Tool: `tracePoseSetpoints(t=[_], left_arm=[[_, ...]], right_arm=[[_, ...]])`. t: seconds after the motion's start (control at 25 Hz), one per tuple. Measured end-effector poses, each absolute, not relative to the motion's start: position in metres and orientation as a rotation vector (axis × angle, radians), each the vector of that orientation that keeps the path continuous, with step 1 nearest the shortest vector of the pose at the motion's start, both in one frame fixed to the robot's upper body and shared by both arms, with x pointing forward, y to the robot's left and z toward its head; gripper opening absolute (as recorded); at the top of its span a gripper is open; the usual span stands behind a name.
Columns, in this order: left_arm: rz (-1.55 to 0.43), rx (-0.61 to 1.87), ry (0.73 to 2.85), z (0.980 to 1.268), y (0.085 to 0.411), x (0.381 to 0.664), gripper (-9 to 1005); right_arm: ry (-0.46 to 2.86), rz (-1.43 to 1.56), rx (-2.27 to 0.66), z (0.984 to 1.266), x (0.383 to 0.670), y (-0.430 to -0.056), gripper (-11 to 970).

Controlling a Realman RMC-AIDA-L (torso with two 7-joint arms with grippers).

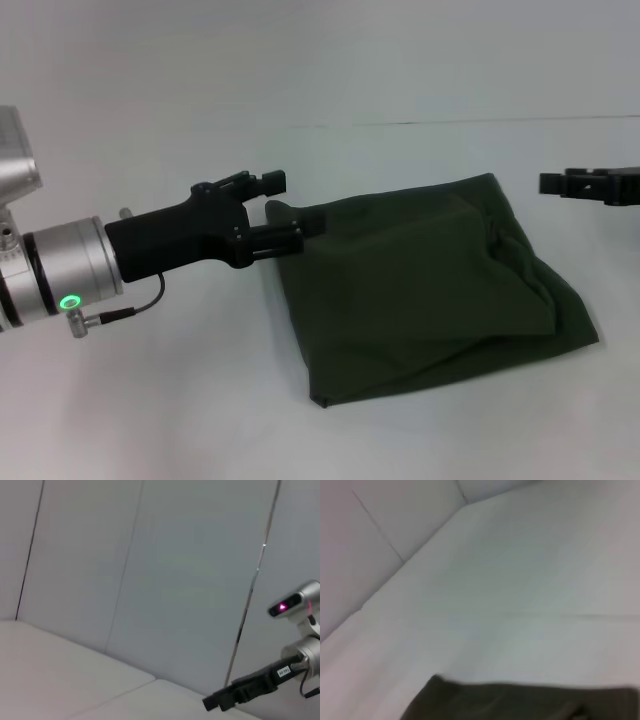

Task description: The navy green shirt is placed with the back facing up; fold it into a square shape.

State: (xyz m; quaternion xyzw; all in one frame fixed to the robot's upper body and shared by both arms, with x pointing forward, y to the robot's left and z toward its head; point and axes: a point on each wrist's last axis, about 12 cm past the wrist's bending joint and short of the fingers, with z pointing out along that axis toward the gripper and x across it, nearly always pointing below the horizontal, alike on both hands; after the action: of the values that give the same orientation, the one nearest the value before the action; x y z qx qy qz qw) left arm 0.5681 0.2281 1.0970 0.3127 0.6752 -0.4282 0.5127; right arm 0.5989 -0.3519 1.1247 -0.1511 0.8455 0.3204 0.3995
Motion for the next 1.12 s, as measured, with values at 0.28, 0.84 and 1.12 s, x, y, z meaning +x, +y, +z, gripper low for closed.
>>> tracePoseSetpoints(t=[0.28, 0.84, 1.12], left_arm=[[-0.958, 0.713, 1.724, 1.084, 0.226, 0.573, 887], [-0.95, 0.765, 1.633, 1.084, 0.217, 0.567, 888], [-0.982, 0.799, 1.597, 1.087, 0.215, 0.563, 887]], right_arm=[[1.932, 0.648, -0.466, 1.099, 0.577, -0.357, 637], [1.741, 0.618, -0.674, 1.043, 0.565, -0.262, 637], [1.814, 0.532, -0.707, 1.029, 0.579, -0.236, 637]])
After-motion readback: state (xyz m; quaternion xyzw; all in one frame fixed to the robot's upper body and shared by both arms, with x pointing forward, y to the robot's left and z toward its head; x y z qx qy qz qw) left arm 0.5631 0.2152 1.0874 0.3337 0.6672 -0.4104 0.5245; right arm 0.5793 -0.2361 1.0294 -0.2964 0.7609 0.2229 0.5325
